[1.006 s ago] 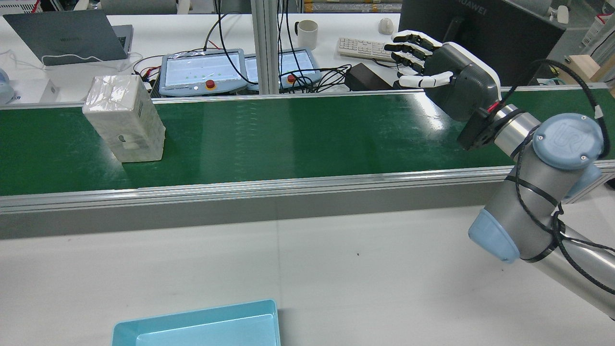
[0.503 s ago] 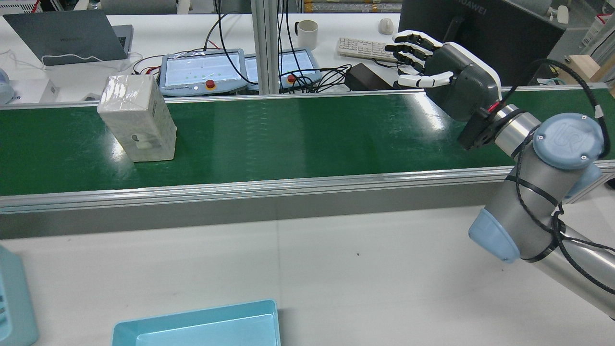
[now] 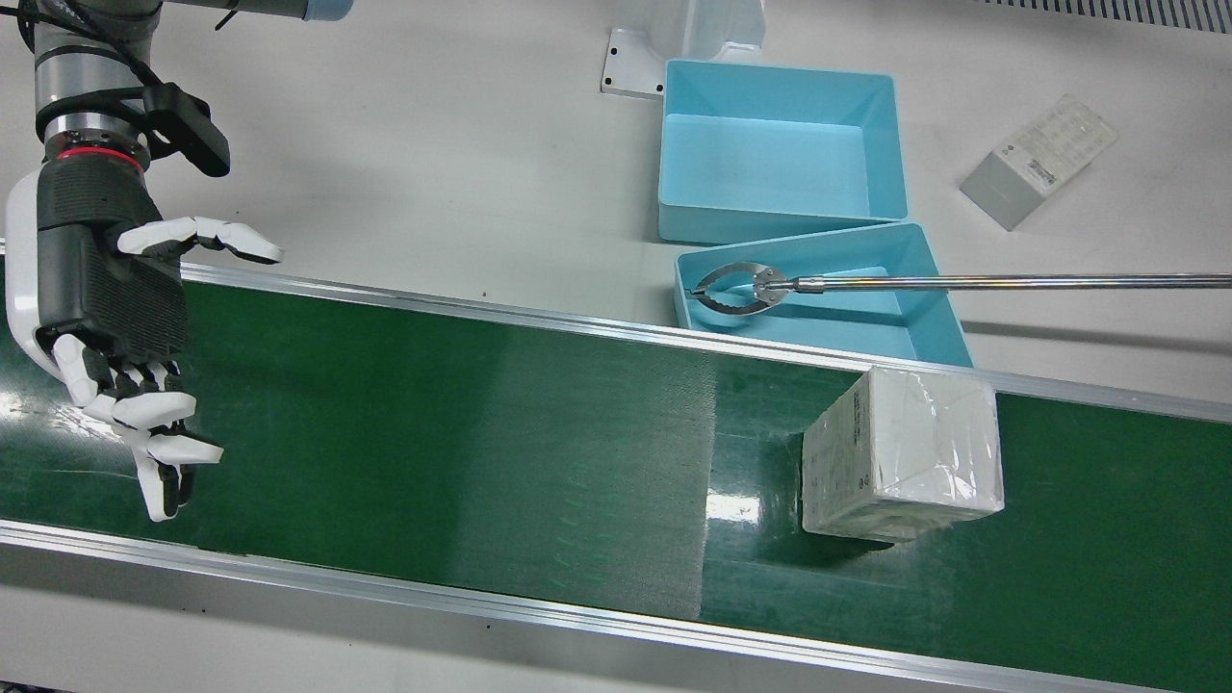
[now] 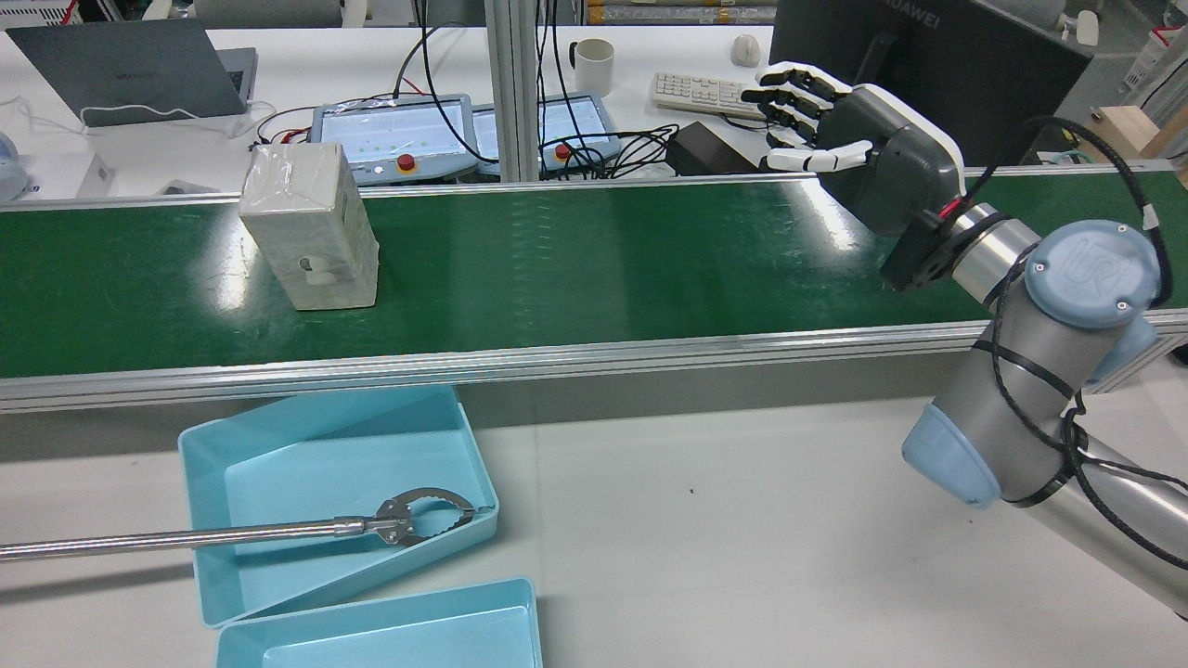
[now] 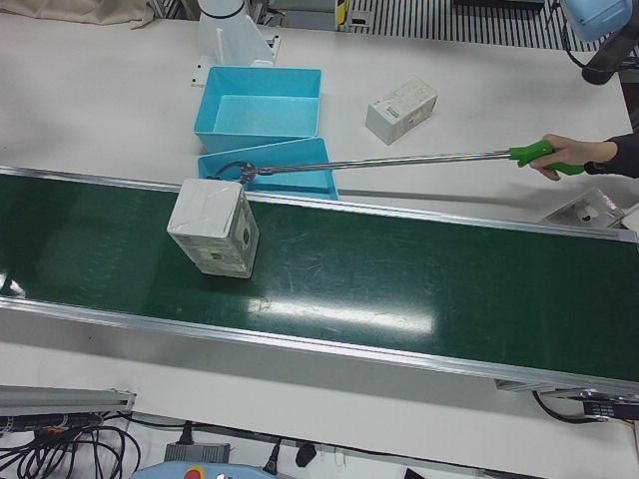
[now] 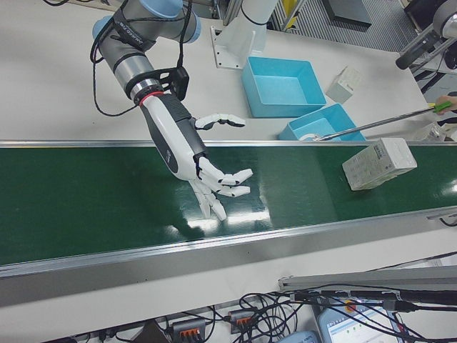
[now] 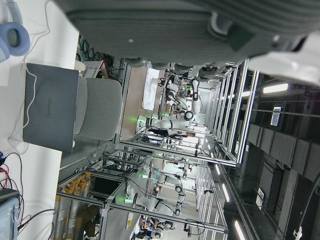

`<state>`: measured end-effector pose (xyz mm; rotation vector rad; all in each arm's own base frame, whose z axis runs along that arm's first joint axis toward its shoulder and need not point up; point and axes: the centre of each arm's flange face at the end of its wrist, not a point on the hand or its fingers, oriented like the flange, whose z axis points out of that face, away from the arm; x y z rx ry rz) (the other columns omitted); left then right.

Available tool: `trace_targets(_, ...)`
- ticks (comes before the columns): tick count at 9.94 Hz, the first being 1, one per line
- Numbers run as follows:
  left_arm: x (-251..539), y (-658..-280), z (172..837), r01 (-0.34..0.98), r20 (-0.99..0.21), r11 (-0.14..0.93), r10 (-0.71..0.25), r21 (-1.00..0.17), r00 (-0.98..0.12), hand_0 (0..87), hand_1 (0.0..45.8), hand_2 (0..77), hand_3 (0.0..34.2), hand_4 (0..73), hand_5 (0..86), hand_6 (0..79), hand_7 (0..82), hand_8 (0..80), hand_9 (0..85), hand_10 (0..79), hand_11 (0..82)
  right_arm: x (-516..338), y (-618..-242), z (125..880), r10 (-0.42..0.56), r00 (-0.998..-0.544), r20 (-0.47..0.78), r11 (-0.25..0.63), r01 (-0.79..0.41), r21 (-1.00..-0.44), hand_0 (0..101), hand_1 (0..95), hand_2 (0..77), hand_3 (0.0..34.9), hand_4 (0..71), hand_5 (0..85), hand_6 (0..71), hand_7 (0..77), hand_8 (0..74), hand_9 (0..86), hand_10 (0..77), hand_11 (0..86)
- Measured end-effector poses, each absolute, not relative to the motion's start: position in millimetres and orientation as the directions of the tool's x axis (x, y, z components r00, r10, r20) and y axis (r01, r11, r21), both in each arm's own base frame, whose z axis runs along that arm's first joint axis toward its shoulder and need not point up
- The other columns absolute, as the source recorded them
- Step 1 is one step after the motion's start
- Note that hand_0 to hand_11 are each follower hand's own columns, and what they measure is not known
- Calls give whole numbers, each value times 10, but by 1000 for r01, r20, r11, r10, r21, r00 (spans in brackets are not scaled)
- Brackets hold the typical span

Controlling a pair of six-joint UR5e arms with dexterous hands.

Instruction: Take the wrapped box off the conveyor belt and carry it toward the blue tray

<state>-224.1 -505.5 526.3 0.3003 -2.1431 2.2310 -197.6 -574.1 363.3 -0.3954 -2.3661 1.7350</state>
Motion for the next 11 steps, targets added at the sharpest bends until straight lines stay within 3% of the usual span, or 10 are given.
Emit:
trace_targets(2,-2241,-5054,5263,-157,162,-49,-109,-986,-981,0,0,11,0,0,11,0,0,0,0,0,0,-2087,-5753,3599,328,-945,-6,286,105,-952,486,169,224,147,125,355,44,262,5,65,0,16)
trace_targets(6,-2241,-5054,5263,-157,162,-49,-109,-986,-981,0,0,5,0,0,11,0,5,0,0,5,0,-2255,-5836,3582,340,-940,6,279,95,-955,493,175,256,147,142,371,65,273,0,71,0,16)
trace_targets(8,-2241,-5054,5263,-157,162,-49,-109,-986,-981,0,0,5,0,0,11,0,0,0,0,5,0,-2333,-5879,3523,346,-938,5,283,99,-954,481,115,185,145,136,376,65,256,0,65,0,16)
trace_targets(11,-2241,-5055,5263,-157,162,-49,-109,-986,-981,0,0,5,0,0,11,0,5,0,0,5,0,-2467,-5863,3421,364,-931,0,293,114,-949,480,131,147,138,131,355,60,245,0,65,0,16)
